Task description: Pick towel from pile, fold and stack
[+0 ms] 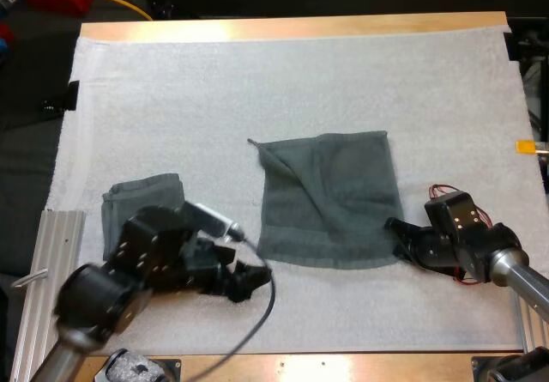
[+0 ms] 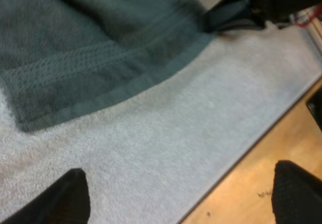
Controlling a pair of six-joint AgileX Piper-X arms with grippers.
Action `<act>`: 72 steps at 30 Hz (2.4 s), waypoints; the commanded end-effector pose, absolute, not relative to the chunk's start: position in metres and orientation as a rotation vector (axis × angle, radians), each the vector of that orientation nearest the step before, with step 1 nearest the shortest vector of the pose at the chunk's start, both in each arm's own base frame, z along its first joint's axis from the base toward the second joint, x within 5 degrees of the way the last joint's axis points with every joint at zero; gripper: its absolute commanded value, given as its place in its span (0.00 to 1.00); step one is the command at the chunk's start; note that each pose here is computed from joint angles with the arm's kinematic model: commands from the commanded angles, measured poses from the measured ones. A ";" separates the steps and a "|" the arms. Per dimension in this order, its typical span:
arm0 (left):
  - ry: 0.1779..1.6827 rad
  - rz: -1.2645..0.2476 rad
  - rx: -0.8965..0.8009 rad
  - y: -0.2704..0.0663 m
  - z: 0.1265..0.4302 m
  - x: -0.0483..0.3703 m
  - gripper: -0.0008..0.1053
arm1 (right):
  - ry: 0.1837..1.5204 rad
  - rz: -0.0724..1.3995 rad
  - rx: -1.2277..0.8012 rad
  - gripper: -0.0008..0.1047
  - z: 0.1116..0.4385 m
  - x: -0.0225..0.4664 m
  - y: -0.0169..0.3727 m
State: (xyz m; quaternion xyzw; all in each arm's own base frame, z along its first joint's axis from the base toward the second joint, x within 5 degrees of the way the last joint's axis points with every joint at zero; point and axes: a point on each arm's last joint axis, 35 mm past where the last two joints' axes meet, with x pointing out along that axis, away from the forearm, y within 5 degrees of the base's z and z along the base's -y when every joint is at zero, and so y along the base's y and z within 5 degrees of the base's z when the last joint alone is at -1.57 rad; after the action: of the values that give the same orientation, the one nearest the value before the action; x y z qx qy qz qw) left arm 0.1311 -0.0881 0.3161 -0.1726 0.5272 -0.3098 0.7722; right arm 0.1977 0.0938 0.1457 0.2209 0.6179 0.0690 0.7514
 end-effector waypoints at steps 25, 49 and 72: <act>1.432 -0.571 -0.516 -0.088 0.204 0.230 0.68 | 1.366 0.185 0.475 0.01 0.145 0.197 0.094; 1.605 -0.576 -0.578 -0.099 0.127 0.256 0.68 | 1.368 0.190 0.478 0.01 0.146 0.197 0.095; 1.613 -0.636 -0.631 -0.101 0.126 0.256 0.24 | 1.366 0.191 0.479 0.01 0.146 0.197 0.095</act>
State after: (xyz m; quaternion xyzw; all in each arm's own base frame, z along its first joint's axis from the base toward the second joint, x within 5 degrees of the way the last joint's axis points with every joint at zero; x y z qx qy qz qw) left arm 0.2559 -0.0999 0.1275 -0.2787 0.6977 -0.2720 0.6013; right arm 0.1974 0.0944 0.1458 0.2201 0.6201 0.0795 0.7488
